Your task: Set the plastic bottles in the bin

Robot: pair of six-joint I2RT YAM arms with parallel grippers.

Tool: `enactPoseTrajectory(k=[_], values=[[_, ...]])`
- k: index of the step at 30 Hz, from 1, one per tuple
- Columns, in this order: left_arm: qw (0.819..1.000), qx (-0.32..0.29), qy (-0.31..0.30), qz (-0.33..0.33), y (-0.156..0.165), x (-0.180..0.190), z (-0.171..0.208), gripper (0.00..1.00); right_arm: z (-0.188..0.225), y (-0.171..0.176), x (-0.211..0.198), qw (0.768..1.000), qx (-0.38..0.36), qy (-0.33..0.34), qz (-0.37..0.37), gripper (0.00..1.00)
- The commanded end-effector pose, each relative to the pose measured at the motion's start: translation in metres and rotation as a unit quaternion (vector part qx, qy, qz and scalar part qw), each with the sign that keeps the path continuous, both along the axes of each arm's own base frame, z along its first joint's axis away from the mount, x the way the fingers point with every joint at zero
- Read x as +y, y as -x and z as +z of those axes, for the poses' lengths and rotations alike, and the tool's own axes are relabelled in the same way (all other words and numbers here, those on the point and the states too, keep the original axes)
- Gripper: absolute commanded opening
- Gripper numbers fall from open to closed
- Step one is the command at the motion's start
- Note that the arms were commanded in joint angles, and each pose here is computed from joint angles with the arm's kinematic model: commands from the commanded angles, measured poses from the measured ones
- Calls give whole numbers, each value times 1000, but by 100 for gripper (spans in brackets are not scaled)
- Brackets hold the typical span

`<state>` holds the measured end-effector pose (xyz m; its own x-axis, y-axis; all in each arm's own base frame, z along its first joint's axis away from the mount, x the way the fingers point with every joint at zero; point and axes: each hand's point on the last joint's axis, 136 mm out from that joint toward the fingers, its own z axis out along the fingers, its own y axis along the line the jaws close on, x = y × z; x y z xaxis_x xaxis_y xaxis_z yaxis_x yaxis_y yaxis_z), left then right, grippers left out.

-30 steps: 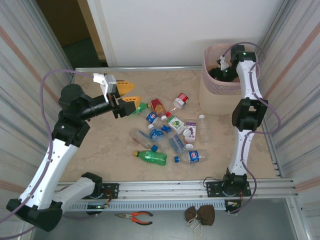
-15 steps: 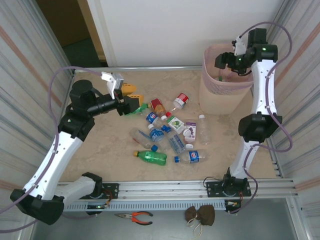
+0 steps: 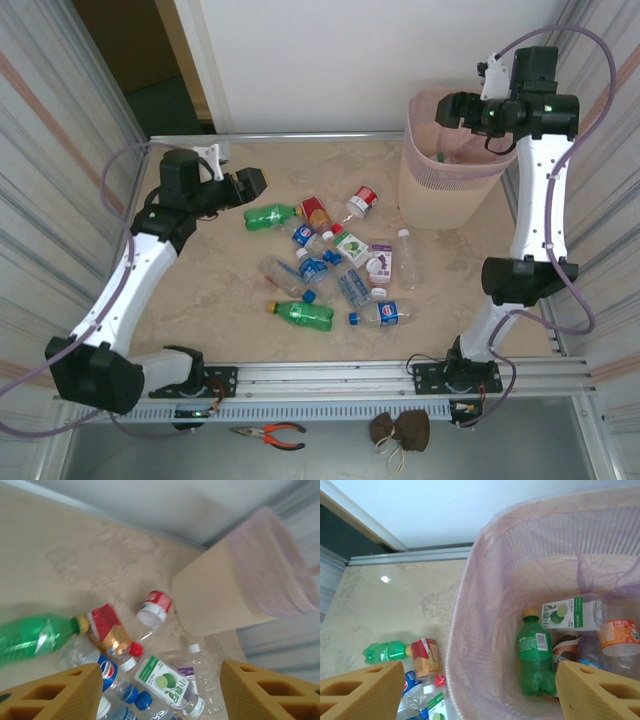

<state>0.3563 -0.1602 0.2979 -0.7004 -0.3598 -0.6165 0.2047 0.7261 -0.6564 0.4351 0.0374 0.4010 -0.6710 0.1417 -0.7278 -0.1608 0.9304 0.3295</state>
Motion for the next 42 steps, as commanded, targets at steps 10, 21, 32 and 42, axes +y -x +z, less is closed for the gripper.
enactPoseTrajectory(k=[10, 21, 32, 42], values=[[917, 262, 87, 289, -22, 44, -78, 70, 19, 24, 10, 1000, -31, 0, -2, 77], [803, 353, 219, 427, -30, 54, -139, 79, 22, 32, 10, 999, -44, 2, -3, 76], [732, 430, 282, 446, -65, 29, -199, 83, 25, 36, 9, 998, -55, 7, -6, 75], [700, 457, 279, 472, -80, 30, -235, 78, 22, 41, 5, 998, -52, 23, -10, 75]])
